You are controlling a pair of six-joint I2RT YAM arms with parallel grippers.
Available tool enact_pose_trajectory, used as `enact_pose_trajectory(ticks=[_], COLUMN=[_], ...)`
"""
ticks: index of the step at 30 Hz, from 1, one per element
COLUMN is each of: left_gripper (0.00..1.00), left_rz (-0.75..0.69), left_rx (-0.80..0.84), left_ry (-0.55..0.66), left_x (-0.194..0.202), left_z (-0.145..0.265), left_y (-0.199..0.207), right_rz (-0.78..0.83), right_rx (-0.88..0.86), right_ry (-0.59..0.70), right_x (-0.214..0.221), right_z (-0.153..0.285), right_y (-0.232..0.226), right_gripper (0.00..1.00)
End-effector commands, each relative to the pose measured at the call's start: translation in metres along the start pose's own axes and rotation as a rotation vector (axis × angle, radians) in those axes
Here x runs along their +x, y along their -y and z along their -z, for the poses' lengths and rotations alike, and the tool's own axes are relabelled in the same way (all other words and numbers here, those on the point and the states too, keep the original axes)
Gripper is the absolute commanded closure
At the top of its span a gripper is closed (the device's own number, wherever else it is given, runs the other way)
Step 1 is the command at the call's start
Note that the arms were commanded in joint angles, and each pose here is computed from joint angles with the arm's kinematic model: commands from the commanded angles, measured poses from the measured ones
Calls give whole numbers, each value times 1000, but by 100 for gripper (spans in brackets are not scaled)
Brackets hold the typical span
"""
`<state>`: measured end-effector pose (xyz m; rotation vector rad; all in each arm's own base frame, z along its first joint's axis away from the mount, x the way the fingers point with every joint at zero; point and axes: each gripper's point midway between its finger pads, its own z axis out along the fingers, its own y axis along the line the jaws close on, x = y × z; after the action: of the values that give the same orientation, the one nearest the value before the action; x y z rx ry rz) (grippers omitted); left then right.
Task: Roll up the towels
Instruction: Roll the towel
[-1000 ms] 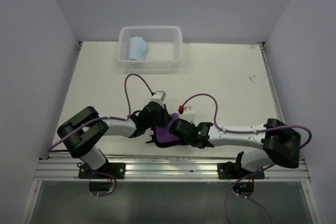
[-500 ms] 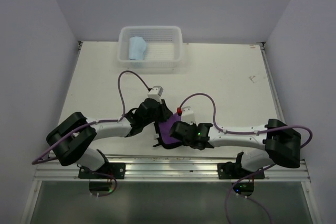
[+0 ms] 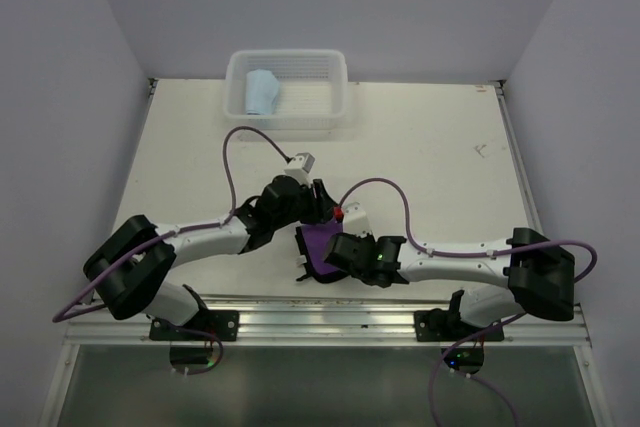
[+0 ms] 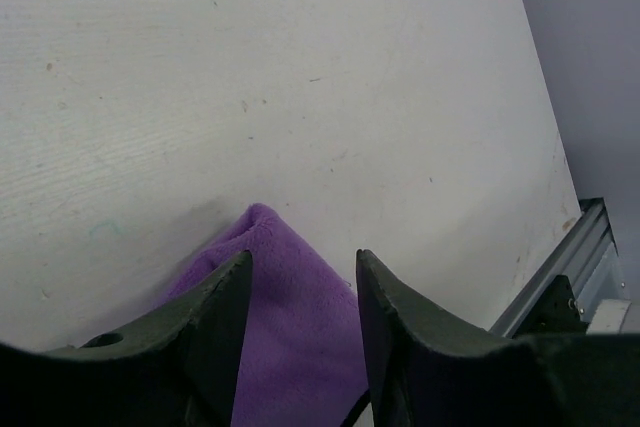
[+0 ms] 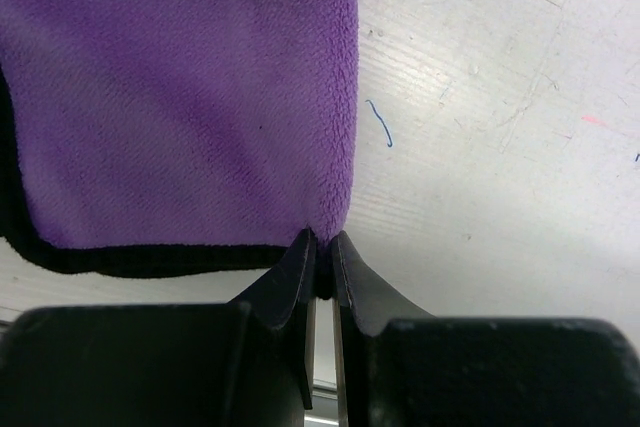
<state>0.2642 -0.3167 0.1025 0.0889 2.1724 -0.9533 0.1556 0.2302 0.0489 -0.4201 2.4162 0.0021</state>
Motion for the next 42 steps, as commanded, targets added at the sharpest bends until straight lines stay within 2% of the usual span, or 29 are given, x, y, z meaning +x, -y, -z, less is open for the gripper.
enact_pose_trajectory(ticks=[1,13,22,33,42], left_gripper=[50,49,44,43,43], left_rz=[9,-30,-66,-86,-95], left_rx=[77,-27,-80,-159,-183], left_ry=[-20,-172,-197,-264,-246], left_x=[-16,8,6,26,20], left_z=[0,-13,-16,-23,-24], left_y=[31,12,8,-4,-2], right_rz=[-20,-11,-28,-31,-39], right_rx=[0,11,19,23,8], right_ry=[80,109,123,142,151], right_x=[-24,-30,-31,-32,-30], right_z=[10,10,10,11,11], right_y=[-1,-3,-2,0,-4], right_gripper=[100,100,100,100,100])
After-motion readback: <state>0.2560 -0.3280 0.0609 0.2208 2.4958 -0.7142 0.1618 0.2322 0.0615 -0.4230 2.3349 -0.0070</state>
